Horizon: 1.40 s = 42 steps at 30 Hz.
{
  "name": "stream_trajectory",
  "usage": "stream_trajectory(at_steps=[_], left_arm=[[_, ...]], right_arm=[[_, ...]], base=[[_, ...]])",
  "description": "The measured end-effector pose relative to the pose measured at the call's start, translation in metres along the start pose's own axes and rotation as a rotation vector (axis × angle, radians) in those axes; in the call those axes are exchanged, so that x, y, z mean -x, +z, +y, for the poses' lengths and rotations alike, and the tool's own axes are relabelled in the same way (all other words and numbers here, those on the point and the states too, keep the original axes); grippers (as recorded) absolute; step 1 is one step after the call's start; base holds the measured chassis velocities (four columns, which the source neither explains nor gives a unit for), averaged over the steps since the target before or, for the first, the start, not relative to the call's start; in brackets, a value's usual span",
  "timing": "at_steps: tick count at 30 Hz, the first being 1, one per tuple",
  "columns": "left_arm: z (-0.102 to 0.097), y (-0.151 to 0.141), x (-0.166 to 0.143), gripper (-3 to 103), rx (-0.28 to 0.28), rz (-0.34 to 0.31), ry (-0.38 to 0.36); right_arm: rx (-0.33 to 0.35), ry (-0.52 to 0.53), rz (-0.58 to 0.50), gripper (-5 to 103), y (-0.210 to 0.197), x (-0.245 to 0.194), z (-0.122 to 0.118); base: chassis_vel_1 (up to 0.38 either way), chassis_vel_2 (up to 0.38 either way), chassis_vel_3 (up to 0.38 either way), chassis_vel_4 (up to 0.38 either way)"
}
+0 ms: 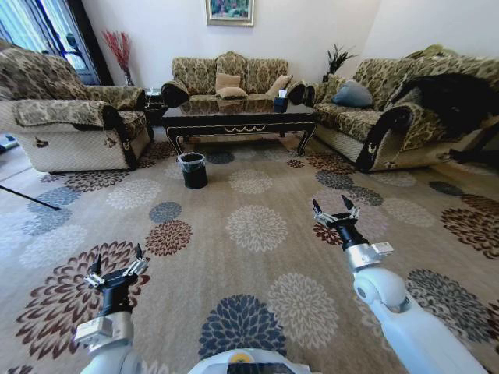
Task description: Move to the front of the table and pick up the trash from the floor, then place it into the trash bin.
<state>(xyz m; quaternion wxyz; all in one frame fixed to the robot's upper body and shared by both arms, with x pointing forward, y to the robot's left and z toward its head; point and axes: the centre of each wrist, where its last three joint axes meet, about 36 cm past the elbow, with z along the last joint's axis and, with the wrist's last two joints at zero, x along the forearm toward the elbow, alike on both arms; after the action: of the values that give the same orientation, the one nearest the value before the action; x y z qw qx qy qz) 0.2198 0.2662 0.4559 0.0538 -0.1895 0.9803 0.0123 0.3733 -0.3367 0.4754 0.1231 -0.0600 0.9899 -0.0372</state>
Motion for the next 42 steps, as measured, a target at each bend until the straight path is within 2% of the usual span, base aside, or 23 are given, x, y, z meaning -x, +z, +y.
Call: stream_trajectory(at_steps=[14,26,42], left_arm=[[0.0,0.0,0.0,100,0.0,0.0,0.0],[0.0,0.0,0.0001,100,0.0,0.0,0.001],[0.0,0.0,0.0,100,0.0,0.0,0.001]], right_arm=[[0.0,0.0,0.0,100,0.0,0.0,0.0],[0.0,0.0,0.0,100,0.0,0.0,0.0],[0.0,0.0,0.0,100,0.0,0.0,0.0]], base=[[-0.006,0.007,0.005,-0.007],[-0.127,0.159,0.13,-0.156],[0.003,-0.011,-0.008,0.005]])
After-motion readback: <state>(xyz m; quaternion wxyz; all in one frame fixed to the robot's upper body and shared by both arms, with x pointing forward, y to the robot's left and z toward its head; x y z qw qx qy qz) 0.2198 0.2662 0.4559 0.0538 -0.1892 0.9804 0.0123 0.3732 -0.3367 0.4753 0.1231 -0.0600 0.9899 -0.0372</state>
